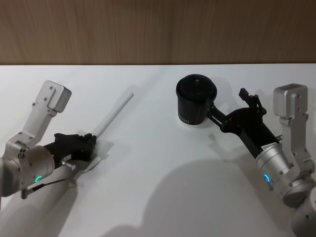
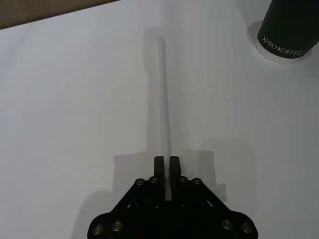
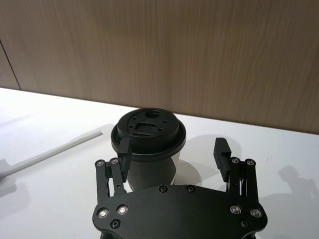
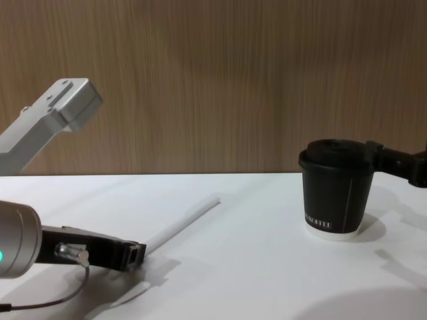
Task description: Pick up the straw with one hand, pass it to the other hand, and insert it into the cup.
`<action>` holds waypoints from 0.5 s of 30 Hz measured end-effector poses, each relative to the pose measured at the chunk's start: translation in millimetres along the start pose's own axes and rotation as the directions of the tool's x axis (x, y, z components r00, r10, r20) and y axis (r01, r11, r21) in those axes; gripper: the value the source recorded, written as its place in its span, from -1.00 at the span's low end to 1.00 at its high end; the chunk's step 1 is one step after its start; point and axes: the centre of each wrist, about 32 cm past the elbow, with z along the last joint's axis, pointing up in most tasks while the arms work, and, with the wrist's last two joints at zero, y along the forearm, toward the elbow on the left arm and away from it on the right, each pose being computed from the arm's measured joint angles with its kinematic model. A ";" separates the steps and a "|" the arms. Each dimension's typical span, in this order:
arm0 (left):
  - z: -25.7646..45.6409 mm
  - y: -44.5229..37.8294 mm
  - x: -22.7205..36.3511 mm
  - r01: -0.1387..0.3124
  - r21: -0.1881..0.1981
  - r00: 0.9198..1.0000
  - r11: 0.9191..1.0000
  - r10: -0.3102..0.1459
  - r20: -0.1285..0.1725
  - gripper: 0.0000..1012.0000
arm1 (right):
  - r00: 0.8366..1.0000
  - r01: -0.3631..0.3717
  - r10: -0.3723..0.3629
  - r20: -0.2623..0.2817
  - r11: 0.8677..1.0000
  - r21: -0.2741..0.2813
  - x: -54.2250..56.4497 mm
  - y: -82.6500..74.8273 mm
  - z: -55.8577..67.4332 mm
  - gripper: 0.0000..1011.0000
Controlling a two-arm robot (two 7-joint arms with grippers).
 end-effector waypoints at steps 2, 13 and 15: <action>-0.4 0.4 -0.1 0.000 0.000 1.000 1.000 0.000 -0.002 -0.89 | 1.000 0.000 0.000 0.000 1.000 0.000 0.0 0.0 0.0 0.98; -2.0 1.4 -0.3 0.000 0.003 1.000 1.000 0.000 -0.005 -1.00 | 1.000 0.000 0.000 0.000 1.000 0.000 0.0 0.0 0.0 0.98; -2.2 1.5 -0.3 0.000 0.001 1.000 1.000 0.000 -0.004 -1.00 | 1.000 0.000 0.000 0.000 1.000 0.000 0.0 0.0 0.0 0.98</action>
